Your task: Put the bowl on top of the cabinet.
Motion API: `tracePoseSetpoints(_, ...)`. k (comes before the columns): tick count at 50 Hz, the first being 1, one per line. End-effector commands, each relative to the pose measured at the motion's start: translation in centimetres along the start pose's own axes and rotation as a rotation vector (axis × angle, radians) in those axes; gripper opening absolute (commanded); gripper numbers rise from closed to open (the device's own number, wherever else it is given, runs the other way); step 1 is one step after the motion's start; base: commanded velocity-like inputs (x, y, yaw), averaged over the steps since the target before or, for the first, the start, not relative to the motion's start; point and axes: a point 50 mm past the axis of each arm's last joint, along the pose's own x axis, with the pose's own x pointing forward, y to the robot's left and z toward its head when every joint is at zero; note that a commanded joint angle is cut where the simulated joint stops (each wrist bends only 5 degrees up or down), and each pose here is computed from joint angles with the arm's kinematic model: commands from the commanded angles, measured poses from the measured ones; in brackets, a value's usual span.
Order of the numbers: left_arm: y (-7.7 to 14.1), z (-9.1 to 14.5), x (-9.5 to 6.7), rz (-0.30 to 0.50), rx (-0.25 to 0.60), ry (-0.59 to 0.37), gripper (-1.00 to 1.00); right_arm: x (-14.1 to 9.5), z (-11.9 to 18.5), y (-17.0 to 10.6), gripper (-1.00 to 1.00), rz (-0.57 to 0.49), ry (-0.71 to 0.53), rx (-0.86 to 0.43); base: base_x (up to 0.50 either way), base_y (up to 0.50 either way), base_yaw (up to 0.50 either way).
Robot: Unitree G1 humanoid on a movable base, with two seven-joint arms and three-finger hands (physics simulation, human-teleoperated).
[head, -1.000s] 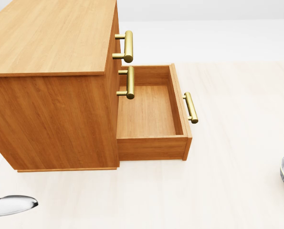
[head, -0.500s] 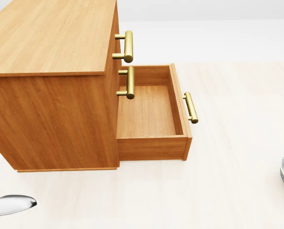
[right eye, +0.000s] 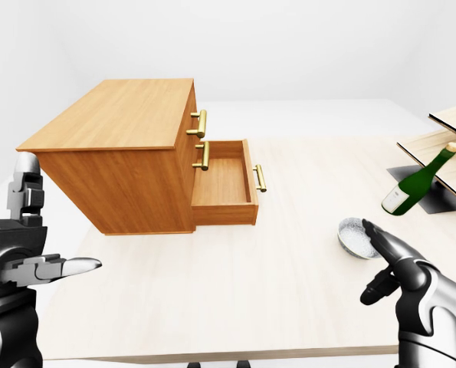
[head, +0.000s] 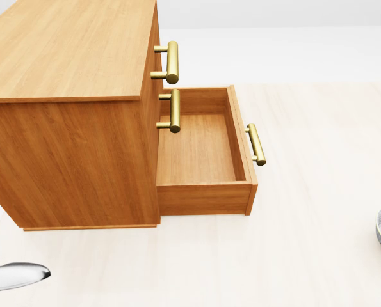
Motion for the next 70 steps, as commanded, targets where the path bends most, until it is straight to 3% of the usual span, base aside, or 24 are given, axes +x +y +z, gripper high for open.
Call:
tracePoseSetpoints(1,0.0,0.1,0.0,0.0,0.001,-0.005,1.0,0.5,-0.6,0.4,1.0,0.02,0.012,0.022,0.0,0.0,0.0)
tracePoseSetpoints(19,0.1,0.2,0.1,0.004,0.001,-0.013,1.0,1.1,-1.8,1.1,1.0,0.036,0.043,0.058,0.0,0.0,0.0)
tracePoseSetpoints(43,0.2,0.4,0.0,0.007,0.002,-0.017,1.0,0.7,0.0,-1.1,1.0,0.016,0.021,-0.039,0.0,0.0,0.0)
tracePoseSetpoints(70,0.1,0.3,0.1,0.004,0.004,-0.015,1.0,2.4,0.4,-0.6,1.0,0.063,0.021,-0.023,0.0,0.0,0.0)
